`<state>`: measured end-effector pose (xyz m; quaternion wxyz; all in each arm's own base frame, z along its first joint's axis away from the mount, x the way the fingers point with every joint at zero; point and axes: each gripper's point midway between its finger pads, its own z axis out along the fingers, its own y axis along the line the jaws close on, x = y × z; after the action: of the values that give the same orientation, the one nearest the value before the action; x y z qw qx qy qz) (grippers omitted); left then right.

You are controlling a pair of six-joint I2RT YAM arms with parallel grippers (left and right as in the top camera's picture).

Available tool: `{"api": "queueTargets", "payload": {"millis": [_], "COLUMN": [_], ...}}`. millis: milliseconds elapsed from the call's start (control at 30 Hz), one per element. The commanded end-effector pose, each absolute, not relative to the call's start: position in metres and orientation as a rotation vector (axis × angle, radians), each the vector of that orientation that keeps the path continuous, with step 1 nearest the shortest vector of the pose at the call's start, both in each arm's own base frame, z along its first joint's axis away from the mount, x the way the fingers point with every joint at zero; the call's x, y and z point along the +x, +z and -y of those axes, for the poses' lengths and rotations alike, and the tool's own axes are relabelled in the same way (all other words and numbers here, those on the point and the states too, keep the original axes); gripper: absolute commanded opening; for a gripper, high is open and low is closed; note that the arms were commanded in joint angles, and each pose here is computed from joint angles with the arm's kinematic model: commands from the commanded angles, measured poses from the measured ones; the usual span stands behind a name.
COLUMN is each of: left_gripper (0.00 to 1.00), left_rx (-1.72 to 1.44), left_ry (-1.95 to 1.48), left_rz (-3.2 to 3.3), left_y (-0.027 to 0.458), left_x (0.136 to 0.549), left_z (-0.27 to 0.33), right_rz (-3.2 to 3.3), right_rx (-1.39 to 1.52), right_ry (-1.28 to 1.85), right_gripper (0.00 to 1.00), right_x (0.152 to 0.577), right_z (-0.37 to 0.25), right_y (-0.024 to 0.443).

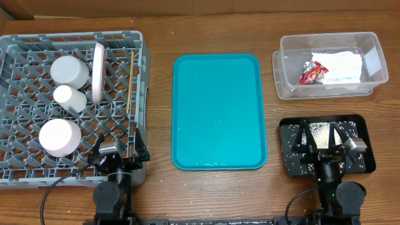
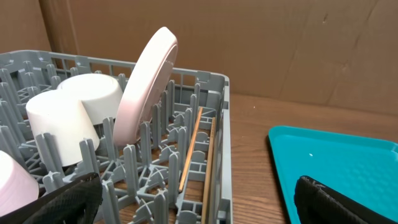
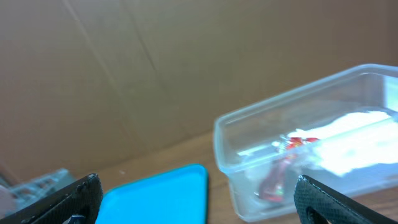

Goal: Sort waste into correct bins and load items into the dishwasher

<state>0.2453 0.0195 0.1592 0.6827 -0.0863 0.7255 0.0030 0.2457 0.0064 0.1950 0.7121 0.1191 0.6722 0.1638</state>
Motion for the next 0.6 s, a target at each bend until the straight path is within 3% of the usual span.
{"api": "queueTargets", "payload": {"millis": [0, 567], "left_gripper": [1.00, 1.00], "left_rx": [-0.174, -0.174], "left_ry": [0.005, 0.005], "left_rz": [-1.624, -1.624], "left_y": [0.1593, 0.1593], "left_x": [0.2453, 0.2453], "left_z": [-0.0168, -0.0168], "right_rz": [-1.549, -1.595], "right_rx": [0.265, 0.009], "right_ry": [0.248, -0.021], "right_gripper": [1.00, 1.00], "right_x": [0.2466, 0.2464], "right_z": [0.0037, 0.0050], "right_y": [0.1767, 0.1694]}}
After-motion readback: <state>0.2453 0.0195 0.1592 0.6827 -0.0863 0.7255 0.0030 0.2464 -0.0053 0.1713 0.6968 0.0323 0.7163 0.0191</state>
